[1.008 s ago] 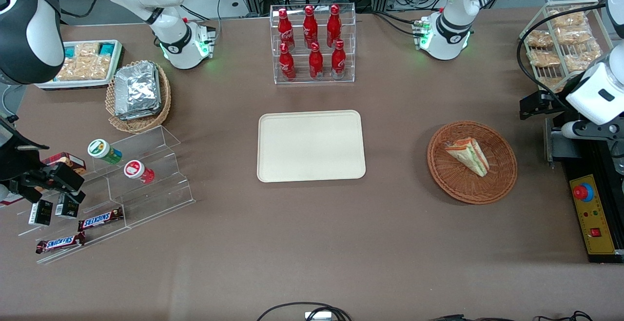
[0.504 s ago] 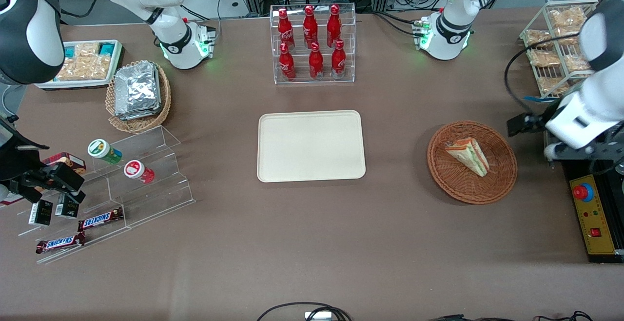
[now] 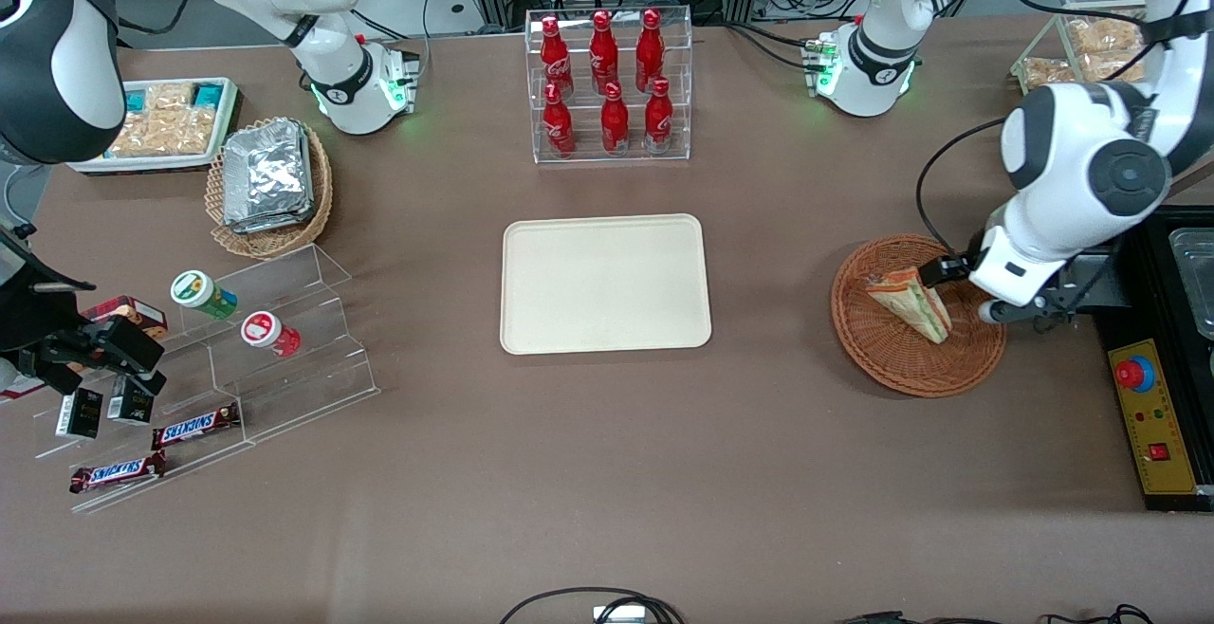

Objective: Place sandwich from basket to tray
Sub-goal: 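Lower the open left gripper over the sandwich in the wicker basket, then close the left gripper on the sandwich's crust edge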

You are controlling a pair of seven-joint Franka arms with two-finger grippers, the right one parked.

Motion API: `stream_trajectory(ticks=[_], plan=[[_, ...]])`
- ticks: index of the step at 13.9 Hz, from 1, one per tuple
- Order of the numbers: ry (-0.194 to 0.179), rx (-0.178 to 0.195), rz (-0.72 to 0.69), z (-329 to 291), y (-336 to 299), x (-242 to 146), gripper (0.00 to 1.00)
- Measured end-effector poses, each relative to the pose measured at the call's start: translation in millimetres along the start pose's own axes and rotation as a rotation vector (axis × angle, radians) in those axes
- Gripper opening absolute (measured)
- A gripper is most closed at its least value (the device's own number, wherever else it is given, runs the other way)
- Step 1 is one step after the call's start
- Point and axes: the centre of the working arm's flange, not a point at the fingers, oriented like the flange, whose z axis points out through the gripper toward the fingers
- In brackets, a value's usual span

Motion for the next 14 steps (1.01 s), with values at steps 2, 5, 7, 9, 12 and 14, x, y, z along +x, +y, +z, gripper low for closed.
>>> stream_trajectory(ticks=[2,5,7,9,12,14], plan=[[0.008,-0.001,-0.094,11,-1,-6,1.00],[0.043,-0.021,-0.216,29,0,-11,1.00],[0.066,-0.038,-0.276,45,2,-16,1.00],[0.083,-0.055,-0.314,64,3,-22,1.00],[0.091,-0.071,-0.354,91,4,-29,1.00],[0.092,-0.079,-0.365,106,5,-30,1.00]])
